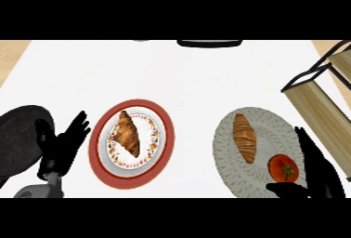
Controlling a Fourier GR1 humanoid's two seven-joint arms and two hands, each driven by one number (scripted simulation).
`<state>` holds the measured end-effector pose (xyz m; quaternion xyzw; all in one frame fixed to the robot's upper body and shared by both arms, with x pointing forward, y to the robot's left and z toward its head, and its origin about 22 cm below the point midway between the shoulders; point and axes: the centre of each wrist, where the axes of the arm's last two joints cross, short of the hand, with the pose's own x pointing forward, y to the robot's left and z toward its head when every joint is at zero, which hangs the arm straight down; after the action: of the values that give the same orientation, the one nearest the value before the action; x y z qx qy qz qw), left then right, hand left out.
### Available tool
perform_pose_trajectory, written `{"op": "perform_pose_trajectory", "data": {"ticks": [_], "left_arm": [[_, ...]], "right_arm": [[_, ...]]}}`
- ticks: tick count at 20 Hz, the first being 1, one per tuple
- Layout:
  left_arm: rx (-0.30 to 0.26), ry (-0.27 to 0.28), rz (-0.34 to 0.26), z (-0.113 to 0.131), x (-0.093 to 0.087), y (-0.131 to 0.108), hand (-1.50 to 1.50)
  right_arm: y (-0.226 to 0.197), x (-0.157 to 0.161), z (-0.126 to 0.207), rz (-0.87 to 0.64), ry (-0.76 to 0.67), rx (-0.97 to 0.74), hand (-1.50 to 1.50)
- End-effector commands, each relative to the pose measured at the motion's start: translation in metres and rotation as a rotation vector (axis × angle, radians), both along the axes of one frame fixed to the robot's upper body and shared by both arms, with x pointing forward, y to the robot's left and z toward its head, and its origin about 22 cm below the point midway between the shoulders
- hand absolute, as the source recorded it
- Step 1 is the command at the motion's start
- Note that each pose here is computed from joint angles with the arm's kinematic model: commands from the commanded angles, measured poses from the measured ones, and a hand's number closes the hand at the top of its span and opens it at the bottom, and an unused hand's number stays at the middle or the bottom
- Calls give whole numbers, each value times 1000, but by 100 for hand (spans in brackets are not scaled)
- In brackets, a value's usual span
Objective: Pick the tomato from the placemat and place it in the tiered shelf
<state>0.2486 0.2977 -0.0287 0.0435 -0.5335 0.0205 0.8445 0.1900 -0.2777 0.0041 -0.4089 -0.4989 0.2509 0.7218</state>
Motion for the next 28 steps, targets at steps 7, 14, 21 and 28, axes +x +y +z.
{"op": "perform_pose_trajectory", "data": {"ticks": [7,14,21,28], "left_arm": [[0,6,4,-8,7,-12,0],[-12,21,12,7,10,21,0],[-8,10,-26,1,-8,-10,0],[5,3,-33,-1,3,-14,0]], "right_arm": [[-2,12,-27,137,64,-24,150],[6,9,-30,262,66,-33,150],[40,58,-28,-115,84,134,150],[68,131,40,-577,16,180,150]]}}
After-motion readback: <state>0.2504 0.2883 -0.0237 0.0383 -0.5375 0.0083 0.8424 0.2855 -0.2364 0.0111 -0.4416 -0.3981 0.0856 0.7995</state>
